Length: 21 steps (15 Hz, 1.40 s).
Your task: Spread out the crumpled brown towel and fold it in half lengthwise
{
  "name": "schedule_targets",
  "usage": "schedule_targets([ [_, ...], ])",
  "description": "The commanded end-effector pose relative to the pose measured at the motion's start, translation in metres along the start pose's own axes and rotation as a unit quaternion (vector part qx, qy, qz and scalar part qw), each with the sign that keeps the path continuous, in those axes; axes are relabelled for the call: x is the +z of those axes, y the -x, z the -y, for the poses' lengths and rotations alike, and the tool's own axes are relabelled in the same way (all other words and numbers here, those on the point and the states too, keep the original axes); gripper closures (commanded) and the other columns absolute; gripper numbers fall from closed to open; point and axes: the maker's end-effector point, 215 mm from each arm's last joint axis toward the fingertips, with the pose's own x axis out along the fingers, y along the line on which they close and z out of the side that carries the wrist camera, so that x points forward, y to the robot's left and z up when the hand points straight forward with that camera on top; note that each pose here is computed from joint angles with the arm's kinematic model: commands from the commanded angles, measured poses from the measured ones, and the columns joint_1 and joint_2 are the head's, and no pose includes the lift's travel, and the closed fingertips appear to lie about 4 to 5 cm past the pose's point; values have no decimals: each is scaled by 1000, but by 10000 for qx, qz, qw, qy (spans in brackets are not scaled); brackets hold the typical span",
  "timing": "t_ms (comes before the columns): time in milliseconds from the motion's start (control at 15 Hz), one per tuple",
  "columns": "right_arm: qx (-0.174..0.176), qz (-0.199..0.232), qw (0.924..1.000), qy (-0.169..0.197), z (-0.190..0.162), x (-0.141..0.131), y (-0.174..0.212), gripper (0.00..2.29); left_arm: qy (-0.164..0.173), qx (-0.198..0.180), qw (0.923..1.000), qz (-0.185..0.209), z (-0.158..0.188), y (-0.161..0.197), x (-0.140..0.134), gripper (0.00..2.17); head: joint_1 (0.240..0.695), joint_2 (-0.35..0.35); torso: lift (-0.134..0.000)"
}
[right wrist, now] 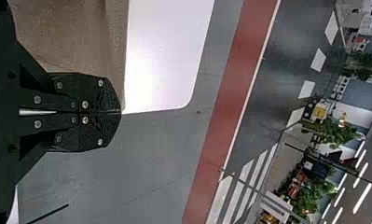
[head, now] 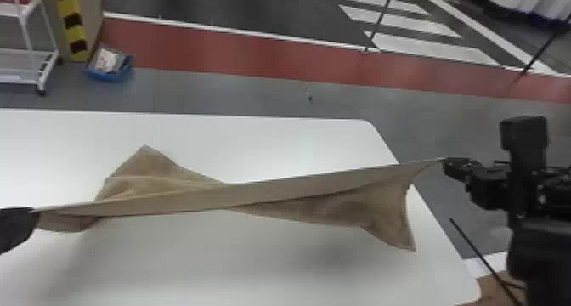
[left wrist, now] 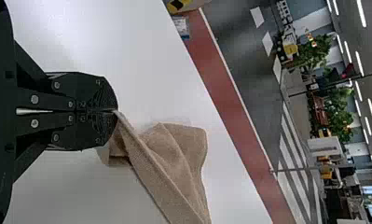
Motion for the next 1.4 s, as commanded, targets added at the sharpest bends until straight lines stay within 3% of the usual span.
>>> schedule_targets([
  [0,-1,53,10000,32,3,8,0,1750,-52,173,9998,119,-29,3,16,2125,695,-350,-125],
  [133,31,93,9999,41,-5,20,-5,1750,-206,343,9981,471,-54,1,58,2125,695,-331,-125],
  [267,83,144,9996,211,-22,53,-18,1750,-380,529,9954,708,-73,-10,110,2125,695,-309,-125],
  [400,238,11,9997,62,-39,83,-43,1750,-262,569,9954,725,-87,-36,155,2125,695,-282,-125],
  [533,299,-19,9996,7,-52,128,-71,1750,-403,649,9947,693,-104,-72,194,2125,622,-246,-125],
  [733,218,67,9997,-123,-58,193,-104,1750,-287,736,9938,786,-133,-110,255,2125,537,-217,-125],
  [800,183,163,9995,-186,-56,216,-108,1750,-246,799,9933,796,-143,-117,268,2125,486,-204,-125],
  [1067,-46,766,9962,-410,-13,324,-92,1750,-181,1227,9859,1125,-202,-100,338,2125,381,-178,-125],
  [1133,-8,745,9960,-490,-11,324,-91,1750,-137,1345,9830,1244,-219,-83,340,2125,320,-168,-125],
  [1200,29,665,9964,-519,-11,308,-89,1750,-48,1403,9822,1246,-231,-72,324,2125,291,-163,-125],
  [1333,265,389,9963,-713,-20,222,-69,1750,-135,1451,9819,1210,-218,-37,267,2125,269,-150,-125],
])
